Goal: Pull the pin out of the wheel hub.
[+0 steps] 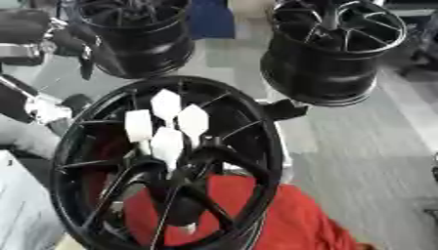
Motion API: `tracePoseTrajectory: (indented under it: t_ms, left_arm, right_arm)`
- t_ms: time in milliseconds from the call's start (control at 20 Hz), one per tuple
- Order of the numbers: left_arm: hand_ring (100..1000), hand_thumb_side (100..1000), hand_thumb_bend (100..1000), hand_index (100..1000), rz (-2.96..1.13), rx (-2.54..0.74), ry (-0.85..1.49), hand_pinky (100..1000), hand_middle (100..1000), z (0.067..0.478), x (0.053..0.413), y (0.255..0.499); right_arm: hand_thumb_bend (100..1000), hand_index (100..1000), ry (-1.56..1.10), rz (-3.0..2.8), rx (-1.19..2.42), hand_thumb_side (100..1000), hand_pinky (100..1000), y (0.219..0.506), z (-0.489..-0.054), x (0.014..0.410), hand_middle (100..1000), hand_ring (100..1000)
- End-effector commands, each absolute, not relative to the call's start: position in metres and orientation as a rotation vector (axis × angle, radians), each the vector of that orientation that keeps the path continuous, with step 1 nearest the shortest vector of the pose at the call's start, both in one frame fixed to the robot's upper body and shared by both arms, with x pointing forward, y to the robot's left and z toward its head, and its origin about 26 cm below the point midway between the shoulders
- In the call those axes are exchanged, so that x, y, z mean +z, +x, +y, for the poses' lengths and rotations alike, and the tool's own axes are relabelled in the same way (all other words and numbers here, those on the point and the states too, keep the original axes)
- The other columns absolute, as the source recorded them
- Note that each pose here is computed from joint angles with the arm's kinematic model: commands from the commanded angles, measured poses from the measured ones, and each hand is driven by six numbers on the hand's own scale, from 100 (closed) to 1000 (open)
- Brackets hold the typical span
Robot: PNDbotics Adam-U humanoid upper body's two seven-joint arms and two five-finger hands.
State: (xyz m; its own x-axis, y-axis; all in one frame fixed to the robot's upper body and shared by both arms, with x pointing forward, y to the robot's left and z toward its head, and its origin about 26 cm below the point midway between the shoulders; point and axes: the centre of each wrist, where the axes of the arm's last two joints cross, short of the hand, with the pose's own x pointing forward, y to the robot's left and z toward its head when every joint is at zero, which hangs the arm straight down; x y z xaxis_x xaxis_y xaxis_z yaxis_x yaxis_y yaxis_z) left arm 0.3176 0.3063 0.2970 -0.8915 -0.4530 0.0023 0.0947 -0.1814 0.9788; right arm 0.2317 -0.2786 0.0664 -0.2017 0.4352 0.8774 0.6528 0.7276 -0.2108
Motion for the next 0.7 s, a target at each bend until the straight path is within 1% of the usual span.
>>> tracePoseTrajectory:
  t_ms: [50,400,550,650,700]
  left_arm:
    - [554,316,100,868,-1.556,-2.450,0.411,618,761,0.309,0.309,0.317]
    - [553,330,102,873,-1.453,-2.481,0.453,614,791,0.310,0.300,0.328]
    - [553,349,185,876,-1.422,-2.503,0.471,613,810,0.309,0.296,0.334]
    - [553,357,234,870,-1.400,-2.527,0.481,615,805,0.306,0.292,0.338]
    - [554,367,273,868,-1.388,-2.542,0.485,617,804,0.305,0.290,0.340]
  right_arm:
    - [100,747,-0.852,-1.874,-0.236,313,526,0.232,-0.280,0.075,566,628]
    - [100,747,-0.850,-1.872,-0.237,312,525,0.231,-0.280,0.075,566,628]
    - [100,747,-0.848,-1.872,-0.238,312,525,0.231,-0.280,0.075,566,628]
    - [100,747,-0.846,-1.872,-0.238,311,525,0.231,-0.280,0.075,566,628]
    - [100,747,-0.845,-1.871,-0.238,310,525,0.231,-0.279,0.074,566,628]
